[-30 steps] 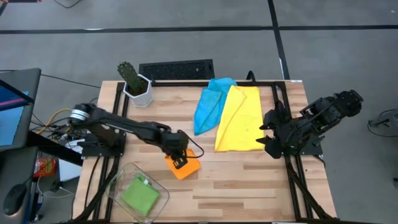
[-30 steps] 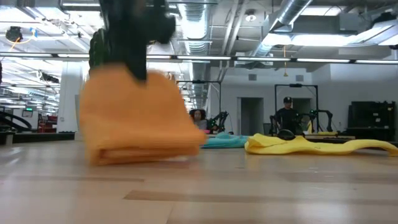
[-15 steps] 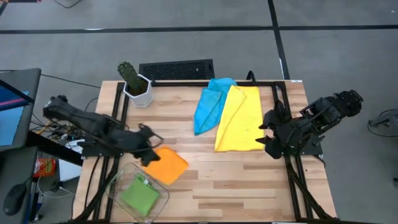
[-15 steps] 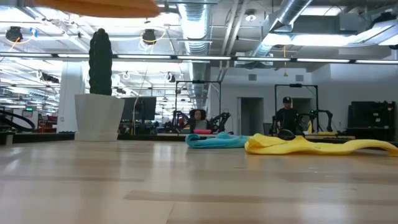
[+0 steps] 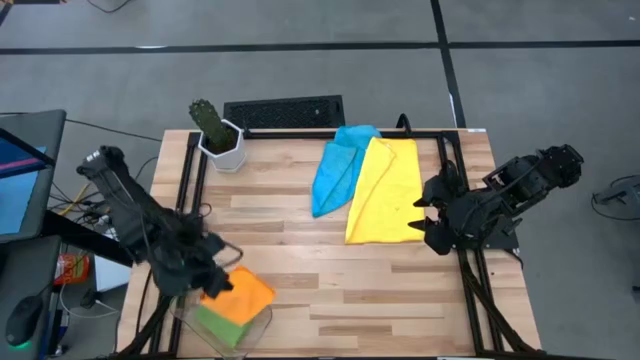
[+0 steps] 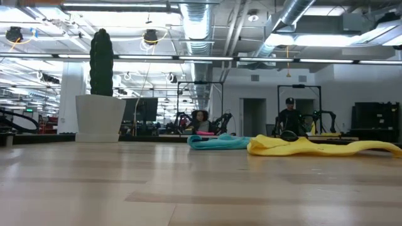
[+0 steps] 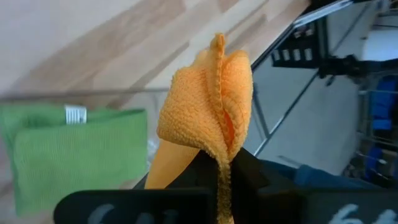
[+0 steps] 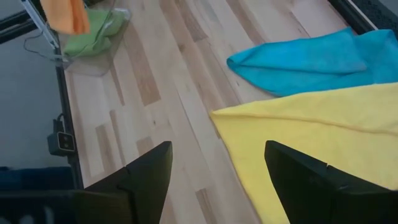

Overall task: Fold microfiber towels
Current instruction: Put the orange microfiber towel into the transparent bin

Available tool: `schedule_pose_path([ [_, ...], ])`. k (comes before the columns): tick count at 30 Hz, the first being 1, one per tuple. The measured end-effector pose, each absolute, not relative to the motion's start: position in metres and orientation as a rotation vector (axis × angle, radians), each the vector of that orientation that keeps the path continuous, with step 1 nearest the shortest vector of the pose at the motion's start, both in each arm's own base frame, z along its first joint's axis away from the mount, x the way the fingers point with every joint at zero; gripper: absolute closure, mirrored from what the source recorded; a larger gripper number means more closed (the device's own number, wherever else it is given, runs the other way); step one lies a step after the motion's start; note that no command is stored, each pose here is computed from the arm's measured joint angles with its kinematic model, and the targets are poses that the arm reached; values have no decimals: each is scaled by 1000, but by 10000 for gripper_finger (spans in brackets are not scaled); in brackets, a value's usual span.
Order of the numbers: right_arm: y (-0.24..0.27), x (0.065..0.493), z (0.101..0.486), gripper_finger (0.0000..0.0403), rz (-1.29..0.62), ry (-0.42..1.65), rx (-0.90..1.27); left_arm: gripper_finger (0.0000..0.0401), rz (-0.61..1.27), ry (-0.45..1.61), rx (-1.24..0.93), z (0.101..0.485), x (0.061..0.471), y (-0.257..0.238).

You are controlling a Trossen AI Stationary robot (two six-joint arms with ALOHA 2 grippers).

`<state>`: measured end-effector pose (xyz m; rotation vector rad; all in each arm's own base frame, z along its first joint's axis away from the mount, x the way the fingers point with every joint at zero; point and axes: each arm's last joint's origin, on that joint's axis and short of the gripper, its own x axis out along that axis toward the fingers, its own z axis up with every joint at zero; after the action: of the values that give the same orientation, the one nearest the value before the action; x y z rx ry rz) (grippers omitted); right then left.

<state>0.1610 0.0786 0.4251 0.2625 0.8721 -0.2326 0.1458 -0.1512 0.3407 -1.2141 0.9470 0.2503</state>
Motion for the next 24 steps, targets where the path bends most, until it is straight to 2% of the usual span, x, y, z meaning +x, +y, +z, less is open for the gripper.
schedule_pose_path([
  [11,79,161,425,123,-229,873,254,401,358,994,-1234,298,152,-218],
  [24,79,161,425,123,-216,872,233,399,544,1085,-1248,280,121,-234],
])
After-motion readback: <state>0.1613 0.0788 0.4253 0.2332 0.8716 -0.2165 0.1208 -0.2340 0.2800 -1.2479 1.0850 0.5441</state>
